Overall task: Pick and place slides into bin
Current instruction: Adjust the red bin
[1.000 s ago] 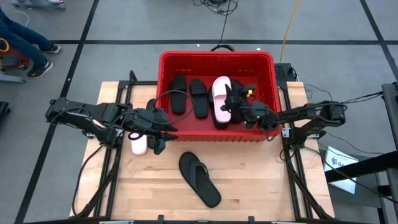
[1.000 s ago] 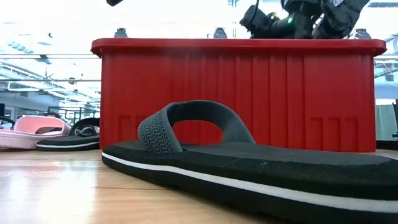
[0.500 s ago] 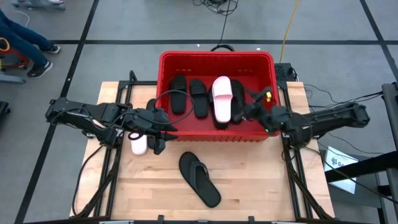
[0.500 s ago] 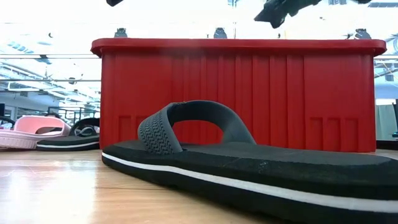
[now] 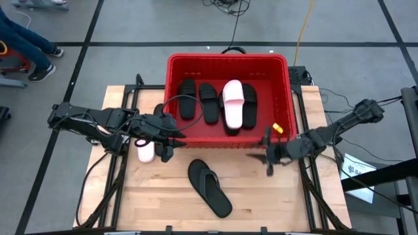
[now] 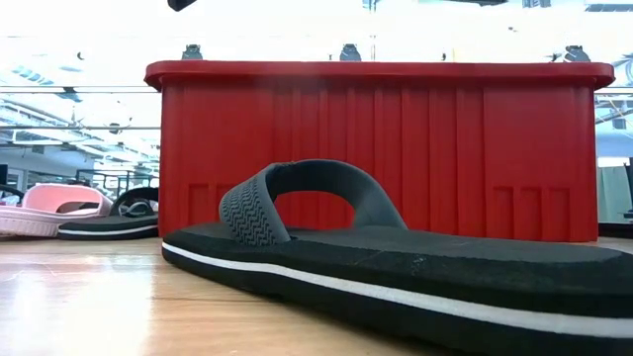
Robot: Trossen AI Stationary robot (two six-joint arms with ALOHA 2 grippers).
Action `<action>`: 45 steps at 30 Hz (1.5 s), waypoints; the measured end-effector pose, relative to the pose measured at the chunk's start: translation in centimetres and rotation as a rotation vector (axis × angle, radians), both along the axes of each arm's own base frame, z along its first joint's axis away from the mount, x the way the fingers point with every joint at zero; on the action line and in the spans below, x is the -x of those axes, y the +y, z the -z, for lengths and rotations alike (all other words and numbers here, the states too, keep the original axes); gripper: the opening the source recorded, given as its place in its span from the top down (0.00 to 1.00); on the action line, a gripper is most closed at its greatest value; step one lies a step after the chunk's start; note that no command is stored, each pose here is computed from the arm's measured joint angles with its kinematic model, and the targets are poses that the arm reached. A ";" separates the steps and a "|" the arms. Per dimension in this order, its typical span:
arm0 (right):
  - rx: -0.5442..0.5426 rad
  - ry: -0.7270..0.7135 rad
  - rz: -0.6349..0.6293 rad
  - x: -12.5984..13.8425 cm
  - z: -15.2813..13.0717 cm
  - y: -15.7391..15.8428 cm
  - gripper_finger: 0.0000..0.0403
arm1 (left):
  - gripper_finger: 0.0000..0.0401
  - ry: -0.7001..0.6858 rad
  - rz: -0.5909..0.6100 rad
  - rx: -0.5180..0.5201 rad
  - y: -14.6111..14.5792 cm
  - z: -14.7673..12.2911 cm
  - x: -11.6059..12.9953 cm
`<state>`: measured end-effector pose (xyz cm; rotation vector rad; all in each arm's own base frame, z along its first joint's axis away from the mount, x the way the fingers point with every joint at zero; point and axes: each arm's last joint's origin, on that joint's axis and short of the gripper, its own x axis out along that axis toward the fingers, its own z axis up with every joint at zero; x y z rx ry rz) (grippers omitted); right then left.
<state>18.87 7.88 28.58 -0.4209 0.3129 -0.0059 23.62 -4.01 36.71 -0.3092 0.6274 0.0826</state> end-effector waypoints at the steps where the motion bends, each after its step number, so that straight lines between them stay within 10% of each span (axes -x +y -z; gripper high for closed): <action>1: -0.014 0.028 -0.034 0.1 0.3 0.5 0.69 | 0.65 0.004 0.000 -0.001 0.0 0.0 0.0; 8: -0.057 0.205 -0.127 0.3 2.8 3.0 0.78 | 0.65 0.009 0.000 -0.002 0.0 0.1 0.1; 18: 0.021 0.279 0.199 -0.3 5.5 2.6 0.99 | 0.65 0.009 0.000 -0.002 0.0 0.1 0.1; 36: 0.152 0.258 0.475 -1.6 5.5 -1.3 1.00 | 0.65 0.013 -0.007 -0.002 0.0 0.1 0.1; 45: 0.033 0.216 0.309 -1.7 4.5 -0.5 1.00 | 0.65 0.236 -0.074 0.037 0.1 1.6 1.8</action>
